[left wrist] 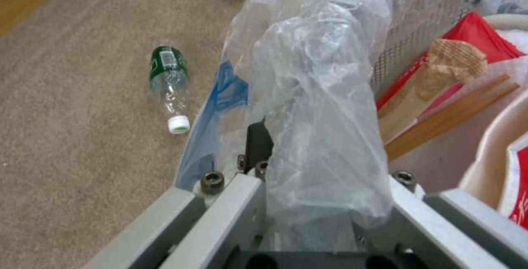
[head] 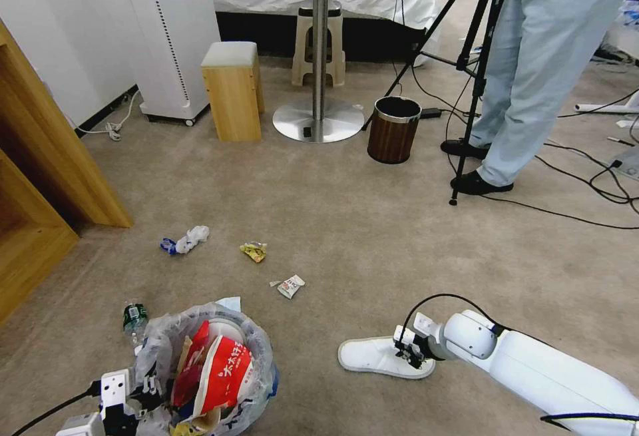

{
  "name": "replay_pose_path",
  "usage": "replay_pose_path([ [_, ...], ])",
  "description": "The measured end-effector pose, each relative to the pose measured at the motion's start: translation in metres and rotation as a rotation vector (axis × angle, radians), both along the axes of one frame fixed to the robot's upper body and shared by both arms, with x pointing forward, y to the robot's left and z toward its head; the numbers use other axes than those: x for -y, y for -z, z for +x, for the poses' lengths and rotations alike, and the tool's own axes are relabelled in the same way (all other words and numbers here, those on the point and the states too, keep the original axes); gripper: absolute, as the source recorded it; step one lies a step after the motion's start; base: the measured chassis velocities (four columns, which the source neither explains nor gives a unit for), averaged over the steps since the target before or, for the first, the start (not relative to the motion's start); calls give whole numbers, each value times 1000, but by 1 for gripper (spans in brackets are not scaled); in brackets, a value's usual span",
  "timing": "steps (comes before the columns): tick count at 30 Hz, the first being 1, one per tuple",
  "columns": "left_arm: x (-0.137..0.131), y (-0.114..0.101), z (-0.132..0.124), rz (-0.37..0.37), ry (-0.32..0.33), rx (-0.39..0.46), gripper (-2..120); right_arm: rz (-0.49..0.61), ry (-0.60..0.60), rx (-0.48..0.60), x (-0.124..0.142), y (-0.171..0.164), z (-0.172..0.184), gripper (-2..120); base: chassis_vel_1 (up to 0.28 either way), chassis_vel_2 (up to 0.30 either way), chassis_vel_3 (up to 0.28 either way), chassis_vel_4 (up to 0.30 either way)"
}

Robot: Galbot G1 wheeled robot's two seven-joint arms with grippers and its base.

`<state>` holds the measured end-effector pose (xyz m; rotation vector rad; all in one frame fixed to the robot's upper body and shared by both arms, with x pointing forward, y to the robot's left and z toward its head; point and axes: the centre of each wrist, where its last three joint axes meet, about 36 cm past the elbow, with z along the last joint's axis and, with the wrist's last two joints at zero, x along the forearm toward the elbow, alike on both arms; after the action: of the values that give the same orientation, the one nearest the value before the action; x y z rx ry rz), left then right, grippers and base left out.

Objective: Pick up the trash bin and place the garbage on the floor into it.

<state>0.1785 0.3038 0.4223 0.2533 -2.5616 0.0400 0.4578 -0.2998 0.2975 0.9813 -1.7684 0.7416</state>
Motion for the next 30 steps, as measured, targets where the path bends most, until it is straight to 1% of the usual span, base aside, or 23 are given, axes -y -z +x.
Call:
replay_pose_path([
  [2, -1, -3, 0, -4, -2, -3, 1, 39, 32, 26, 1, -9, 6, 0, 0, 0, 0, 0],
  [3, -1, -3, 0, -4, -2, -3, 1, 39, 32, 26, 1, -9, 6, 0, 0, 0, 0, 0],
  [5, -3, -6, -1, -6, -1, -10, 1, 118, 80, 71, 1, -27, 16, 0, 0, 0, 0, 0],
  [6, -3, -6, -1, -6, -1, -10, 1, 118, 80, 71, 1, -27, 16, 0, 0, 0, 0, 0],
  [7, -4, -7, -2, -6, -1, -12, 1, 157, 95, 100, 1, -36, 22, 0, 0, 0, 0, 0],
  [8, -5, -8, -2, -5, -2, -15, 1, 242, 109, 153, 1, -49, 30, 0, 0, 0, 0, 0],
  [9, -5, -9, -2, -7, -3, -18, 1, 350, 100, 212, 0, -59, 36, 0, 0, 0, 0, 0],
  [10, -5, -9, -2, -7, -3, -18, 1, 350, 100, 212, 0, -59, 36, 0, 0, 0, 0, 0],
  [11, -5, -10, -2, -9, -3, -20, 1, 426, 83, 250, -2, -65, 40, 0, 0, 0, 0, 0],
  [12, -4, -12, -2, -15, -5, -21, 1, 581, 33, 325, -6, -71, 47, 0, 0, 0, 0, 0],
  [13, -4, -12, -2, -15, -5, -21, 1, 581, 33, 325, -6, -71, 47, 0, 0, 0, 0, 0],
  [15, -3, -17, -1, -33, -9, -29, 1, 783, -32, 415, -17, -77, 53, 0, 0, 0, 0, 0],
  [16, -2, -21, -1, -42, -11, -36, 1, 867, -38, 438, -25, -80, 54, 0, 0, 0, 0, 0],
  [17, -2, -21, -1, -42, -11, -36, 1, 867, -38, 438, -25, -80, 54, 0, 0, 0, 0, 0],
  [20, -1, -33, 0, -79, -15, -52, 1, 995, -37, 446, -46, -85, 54, 0, 0, 0, 0, 0],
  [21, -1, -33, 0, -79, -15, -52, 1, 995, -37, 446, -46, -85, 54, 0, 0, 0, 0, 0],
  [25, 2, -46, 0, -126, -16, -86, 1, 1120, -44, 419, -70, -92, 53, 0, 0, 0, 0, 0],
  [26, 2, -46, 0, -126, -16, -86, 1, 1120, -44, 419, -70, -92, 53, 0, 0, 0, 0, 0],
  [29, 4, -56, 0, -165, -26, -94, 1, 1283, -99, 364, -97, -115, 55, 0, 0, 0, 0, 0],
  [30, 4, -56, 0, -165, -26, -94, 1, 1283, -99, 364, -97, -115, 55, 0, 0, 0, 0, 0],
])
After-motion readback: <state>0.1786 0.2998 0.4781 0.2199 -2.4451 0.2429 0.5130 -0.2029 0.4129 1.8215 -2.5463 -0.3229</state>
